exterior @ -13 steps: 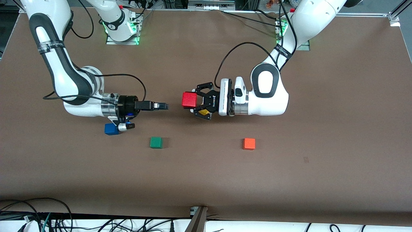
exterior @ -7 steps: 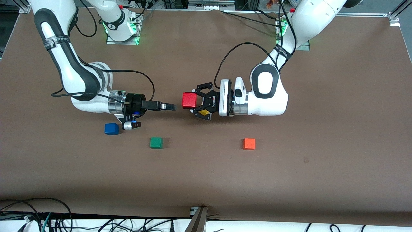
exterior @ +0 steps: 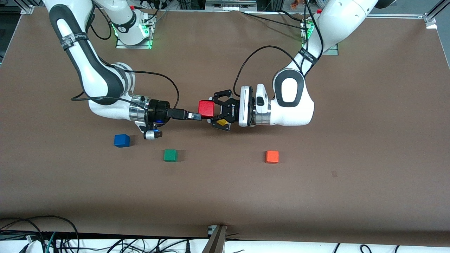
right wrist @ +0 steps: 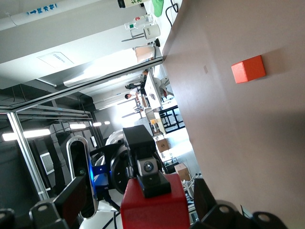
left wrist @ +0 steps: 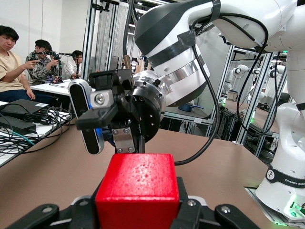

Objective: Pass red block to right arm, stack on blue
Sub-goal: 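Close the right gripper on the red cube beside the left gripper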

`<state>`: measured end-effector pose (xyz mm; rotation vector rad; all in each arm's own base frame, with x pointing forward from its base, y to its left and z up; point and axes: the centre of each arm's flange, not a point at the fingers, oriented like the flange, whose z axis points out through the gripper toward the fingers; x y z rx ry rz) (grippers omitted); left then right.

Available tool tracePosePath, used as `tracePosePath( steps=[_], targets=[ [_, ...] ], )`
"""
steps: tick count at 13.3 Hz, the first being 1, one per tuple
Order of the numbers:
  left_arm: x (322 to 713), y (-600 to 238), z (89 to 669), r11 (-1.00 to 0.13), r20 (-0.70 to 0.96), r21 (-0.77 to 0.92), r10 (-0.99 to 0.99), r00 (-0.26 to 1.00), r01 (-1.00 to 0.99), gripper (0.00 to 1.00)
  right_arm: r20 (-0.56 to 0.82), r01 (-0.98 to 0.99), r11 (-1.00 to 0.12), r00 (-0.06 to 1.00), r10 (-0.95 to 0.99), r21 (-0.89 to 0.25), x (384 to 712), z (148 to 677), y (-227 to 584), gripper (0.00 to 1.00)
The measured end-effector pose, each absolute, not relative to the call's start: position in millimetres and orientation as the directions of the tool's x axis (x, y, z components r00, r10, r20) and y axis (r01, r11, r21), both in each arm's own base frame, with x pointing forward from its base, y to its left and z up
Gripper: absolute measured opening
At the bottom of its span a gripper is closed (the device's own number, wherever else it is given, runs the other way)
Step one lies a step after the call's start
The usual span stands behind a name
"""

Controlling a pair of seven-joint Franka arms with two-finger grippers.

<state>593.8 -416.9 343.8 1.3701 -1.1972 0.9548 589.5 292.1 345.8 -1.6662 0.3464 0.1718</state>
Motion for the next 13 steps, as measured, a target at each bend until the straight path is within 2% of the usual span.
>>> tracePosePath(
  steps=[2,4,5,7,8,13],
  targets=[
    [593.8,-417.0,343.7,0.033,0.970,0.193,-0.158,0.186,-0.981,0.56,-0.312,-0.324,-0.096,0.942,-0.126,-0.941,588.5,345.5,294.4,0.97],
    [593.7,-417.0,343.7,0.033,0.970,0.193,-0.158,0.186,-0.981,0.56,-0.310,-0.324,-0.103,0.941,-0.133,-0.940,587.5,344.6,297.0,0.85],
    [593.7,-417.0,343.7,0.033,0.970,0.193,-0.158,0.186,-0.981,0.56,-0.310,-0.324,-0.106,0.942,-0.130,-0.940,586.2,344.6,299.7,0.83],
    [594.8,-416.4,345.7,0.031,0.971,0.192,-0.153,0.185,-0.981,0.56,-0.311,-0.327,-0.115,0.941,-0.136,-0.938,584.3,341.8,302.1,0.60],
    [594.9,-416.3,345.6,0.031,0.970,0.195,-0.151,0.189,-0.980,0.56,-0.307,-0.323,-0.116,0.942,-0.137,-0.939,584.5,342.0,302.1,0.56],
    [594.9,-416.3,345.7,0.031,0.971,0.194,-0.151,0.188,-0.980,0.56,-0.307,-0.323,-0.116,0.942,-0.137,-0.939,584.5,342.3,302.2,0.56]
  ],
)
